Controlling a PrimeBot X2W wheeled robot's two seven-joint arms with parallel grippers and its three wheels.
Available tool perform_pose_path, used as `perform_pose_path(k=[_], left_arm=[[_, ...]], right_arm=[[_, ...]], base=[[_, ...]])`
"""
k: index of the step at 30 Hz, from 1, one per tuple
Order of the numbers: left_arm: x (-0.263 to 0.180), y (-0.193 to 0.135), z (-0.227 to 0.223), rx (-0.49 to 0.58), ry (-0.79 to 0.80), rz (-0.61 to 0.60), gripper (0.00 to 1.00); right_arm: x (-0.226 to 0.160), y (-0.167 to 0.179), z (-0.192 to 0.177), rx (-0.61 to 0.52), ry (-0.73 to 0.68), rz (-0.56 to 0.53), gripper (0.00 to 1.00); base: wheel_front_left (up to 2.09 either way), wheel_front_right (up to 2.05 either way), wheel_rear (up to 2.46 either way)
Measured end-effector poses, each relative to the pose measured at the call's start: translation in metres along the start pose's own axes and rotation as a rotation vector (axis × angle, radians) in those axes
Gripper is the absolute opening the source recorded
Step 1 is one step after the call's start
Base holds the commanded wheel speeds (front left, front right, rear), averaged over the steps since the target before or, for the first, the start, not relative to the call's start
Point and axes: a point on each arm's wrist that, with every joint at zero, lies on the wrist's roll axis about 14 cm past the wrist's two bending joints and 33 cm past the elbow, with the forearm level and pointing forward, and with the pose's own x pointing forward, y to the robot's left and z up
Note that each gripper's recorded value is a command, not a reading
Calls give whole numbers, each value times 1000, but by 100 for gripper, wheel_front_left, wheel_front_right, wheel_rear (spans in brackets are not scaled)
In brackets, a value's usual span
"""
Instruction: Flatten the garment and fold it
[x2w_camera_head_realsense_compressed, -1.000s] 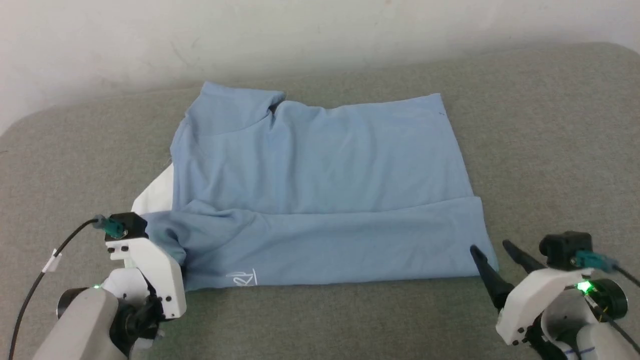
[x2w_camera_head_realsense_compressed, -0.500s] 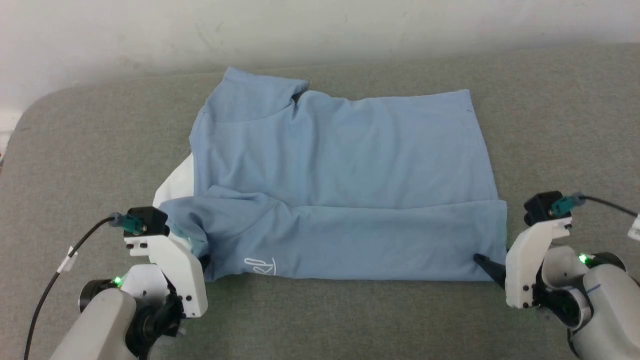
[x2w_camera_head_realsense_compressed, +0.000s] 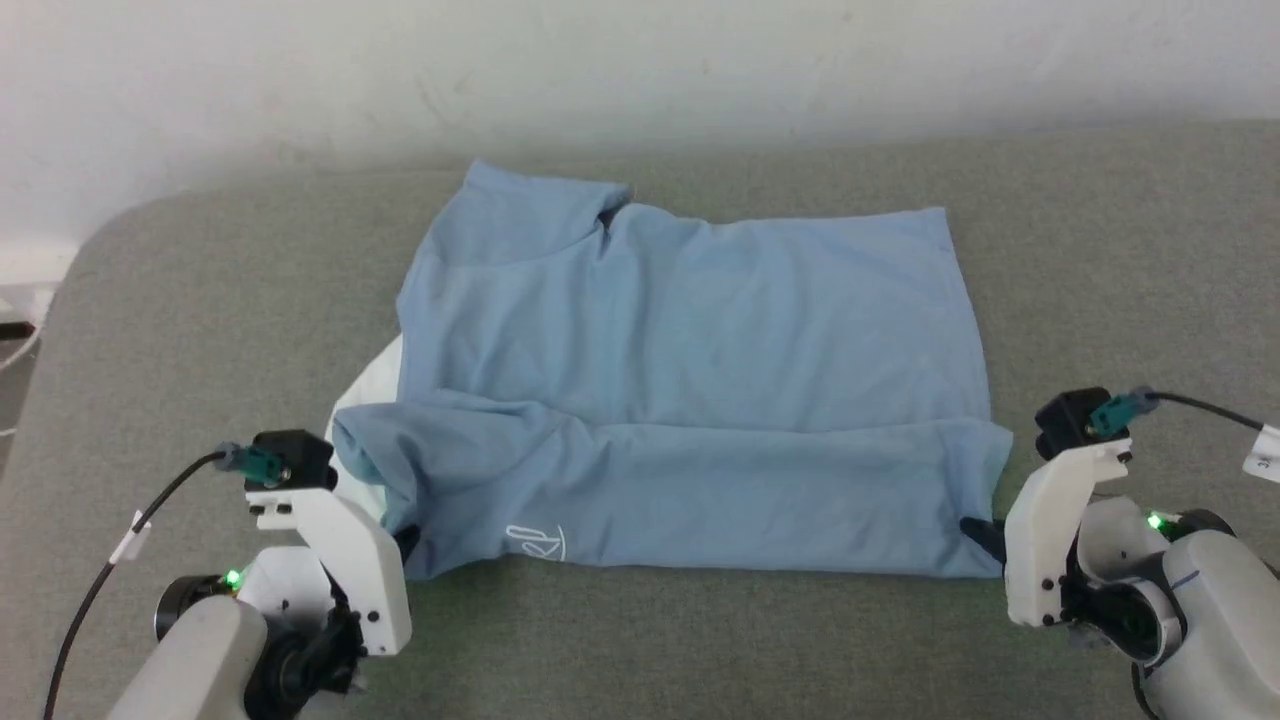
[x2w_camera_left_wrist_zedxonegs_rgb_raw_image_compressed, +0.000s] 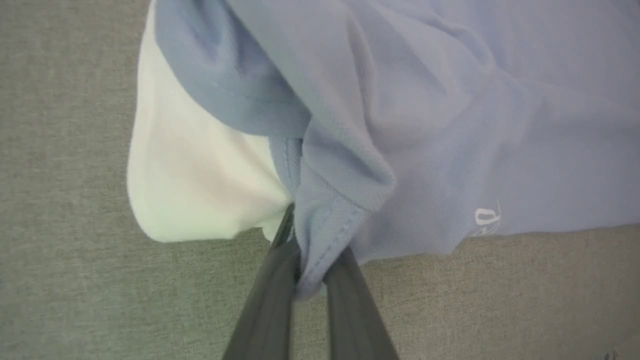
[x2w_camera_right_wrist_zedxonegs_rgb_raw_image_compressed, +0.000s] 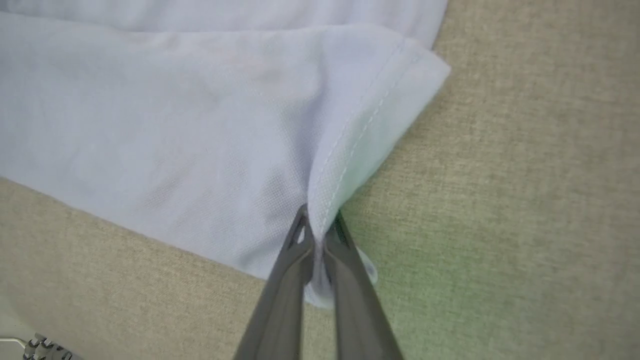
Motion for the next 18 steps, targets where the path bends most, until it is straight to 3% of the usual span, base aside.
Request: perform_pose_path(k=[8,13,18], left_arm=[[-39,2,-13,10,-46,12,0],[-64,2,-35,-19,-50,37,0],[-70,-3,-58,-77,-11,21,0]], right_arm=[[-32,11,0,-90,-107,17,0],[-56,4,-11,-74,-160,-4,0],[-62,-4,-40,-30,-121,-37,0]], base=[[0,0,0],[0,0,0],[0,0,0]])
